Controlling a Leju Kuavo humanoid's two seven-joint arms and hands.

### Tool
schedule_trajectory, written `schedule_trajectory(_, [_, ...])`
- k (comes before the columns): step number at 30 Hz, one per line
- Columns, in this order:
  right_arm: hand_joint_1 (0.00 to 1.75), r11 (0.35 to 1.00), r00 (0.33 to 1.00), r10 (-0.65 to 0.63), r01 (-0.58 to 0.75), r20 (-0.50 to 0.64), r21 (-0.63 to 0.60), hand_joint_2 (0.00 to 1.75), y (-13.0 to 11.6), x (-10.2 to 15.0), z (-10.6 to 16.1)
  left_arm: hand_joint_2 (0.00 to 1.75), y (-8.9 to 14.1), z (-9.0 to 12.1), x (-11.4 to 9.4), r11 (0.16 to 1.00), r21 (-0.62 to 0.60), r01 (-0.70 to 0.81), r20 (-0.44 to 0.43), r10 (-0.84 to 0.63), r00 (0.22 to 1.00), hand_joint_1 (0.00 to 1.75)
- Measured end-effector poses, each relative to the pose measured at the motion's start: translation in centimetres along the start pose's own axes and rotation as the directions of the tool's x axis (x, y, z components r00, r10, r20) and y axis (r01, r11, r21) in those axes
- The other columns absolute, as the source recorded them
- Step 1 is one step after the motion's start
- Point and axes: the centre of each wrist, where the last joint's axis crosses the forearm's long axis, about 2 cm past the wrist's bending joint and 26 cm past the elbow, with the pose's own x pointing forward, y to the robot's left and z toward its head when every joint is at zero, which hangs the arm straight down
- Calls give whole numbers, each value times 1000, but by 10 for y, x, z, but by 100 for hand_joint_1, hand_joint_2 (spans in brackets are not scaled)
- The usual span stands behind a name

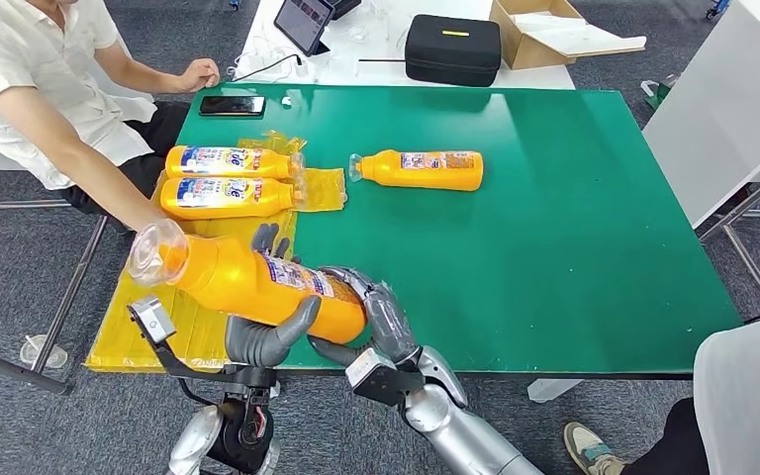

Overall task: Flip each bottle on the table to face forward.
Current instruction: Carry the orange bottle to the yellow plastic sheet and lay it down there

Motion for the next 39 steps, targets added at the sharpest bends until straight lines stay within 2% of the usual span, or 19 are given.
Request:
schedule_trajectory(6, [175,1000,999,-10,10,-36,3,175,4,-3,12,175,-1,-4,5,999,35,21,51,-23,998,0])
schedule_trajectory(7, [175,1000,999,-10,11,-45,5,175,4,-4,15,175,-1,-5,7,999,41,19,57,-21,998,5])
schedule_trajectory(11, [172,1000,998,-10,10,-66,10,175,4,-7,21,175,0,-8,9,998,56,-15,46,13,999,173])
schedule_trajectory(15, [171,1000,997,-9,10,-75,13,175,4,-8,23,175,3,-9,11,992,79,-97,0,98,995,175])
schedule_trajectory(18, [150,1000,997,-11,12,-79,13,175,4,-8,24,175,5,-10,12,988,88,-130,-11,131,991,175])
schedule_trajectory(19, [130,1000,997,-12,13,-80,13,175,5,-8,25,175,6,-10,13,987,88,-134,-14,136,991,175])
schedule_trajectory(21, [63,1000,996,-14,15,-83,13,175,5,-8,26,175,8,-10,13,986,87,-139,-21,142,990,175])
schedule_trajectory(23, [13,1000,996,-17,18,-85,13,175,6,-9,27,175,10,-10,12,986,86,-141,-28,144,989,175])
schedule_trajectory(26, [0,999,996,-26,27,-82,21,175,9,-8,30,175,13,-12,12,986,90,-138,-43,143,989,175])
schedule_trajectory(31, [0,999,996,-41,42,-84,18,175,13,-7,32,175,16,-14,9,990,86,-108,-50,112,992,175])
schedule_trajectory(36, [0,1000,998,-25,26,-63,4,175,15,-2,32,175,18,-17,9,994,81,68,27,-71,997,175])
schedule_trajectory(39, [0,1000,998,-21,21,-59,1,175,16,-1,34,175,18,-19,10,991,81,103,47,-107,993,175])
